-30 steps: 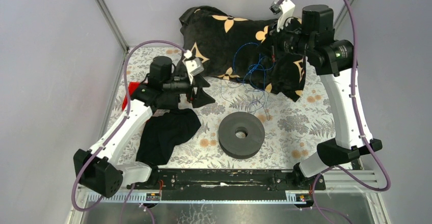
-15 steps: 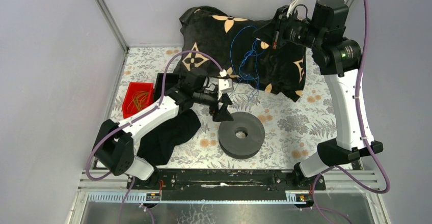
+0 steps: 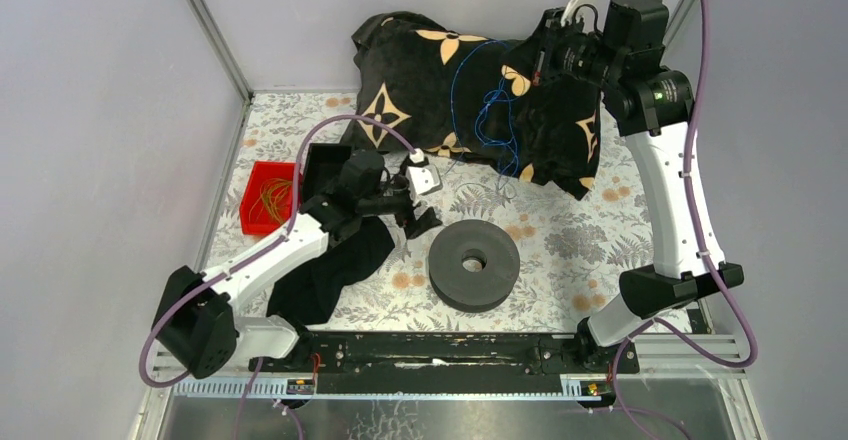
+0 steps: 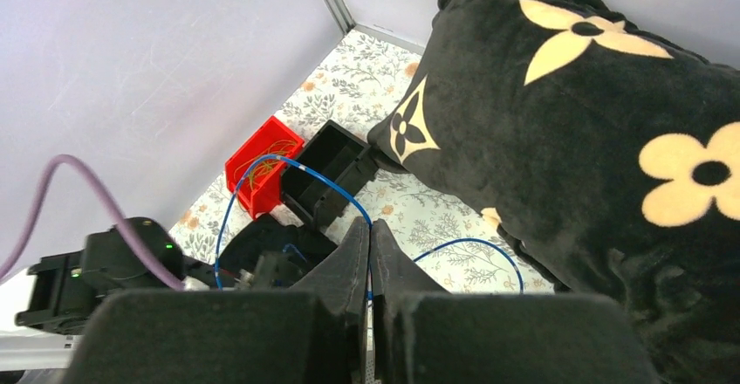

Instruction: Wrap the cables

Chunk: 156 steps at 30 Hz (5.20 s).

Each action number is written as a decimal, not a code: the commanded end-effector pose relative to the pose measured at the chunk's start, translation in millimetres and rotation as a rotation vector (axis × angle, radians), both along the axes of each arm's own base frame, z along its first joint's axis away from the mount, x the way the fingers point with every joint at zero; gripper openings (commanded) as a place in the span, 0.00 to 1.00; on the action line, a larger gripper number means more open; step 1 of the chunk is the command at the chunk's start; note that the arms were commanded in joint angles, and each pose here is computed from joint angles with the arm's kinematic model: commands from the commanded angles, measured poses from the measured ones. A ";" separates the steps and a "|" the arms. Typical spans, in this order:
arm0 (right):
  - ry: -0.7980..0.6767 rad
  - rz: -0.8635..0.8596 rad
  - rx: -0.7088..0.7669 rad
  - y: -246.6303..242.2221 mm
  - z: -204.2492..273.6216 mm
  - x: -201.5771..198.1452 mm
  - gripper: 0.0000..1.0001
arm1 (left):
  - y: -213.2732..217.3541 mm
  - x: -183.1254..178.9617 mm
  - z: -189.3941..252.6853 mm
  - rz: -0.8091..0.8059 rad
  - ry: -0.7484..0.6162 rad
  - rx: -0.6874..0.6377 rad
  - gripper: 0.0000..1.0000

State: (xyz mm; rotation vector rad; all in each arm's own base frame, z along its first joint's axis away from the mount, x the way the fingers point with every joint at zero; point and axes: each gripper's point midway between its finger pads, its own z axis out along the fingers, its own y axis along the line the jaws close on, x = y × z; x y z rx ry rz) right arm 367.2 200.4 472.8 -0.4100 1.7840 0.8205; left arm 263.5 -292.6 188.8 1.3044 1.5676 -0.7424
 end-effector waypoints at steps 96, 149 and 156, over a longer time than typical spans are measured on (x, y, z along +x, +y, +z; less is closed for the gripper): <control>0.234 -0.381 0.012 -154.5 -125.3 106.9 0.00 | 52.7 110.0 -49.3 -0.052 -0.071 0.418 0.00; 0.008 0.539 -0.215 39.6 -166.7 -61.1 0.00 | -62.6 59.3 139.0 -0.068 0.289 -0.286 0.70; 0.020 0.533 -0.231 38.5 -173.1 -58.7 0.00 | -60.0 52.7 124.5 -0.096 0.295 -0.258 0.28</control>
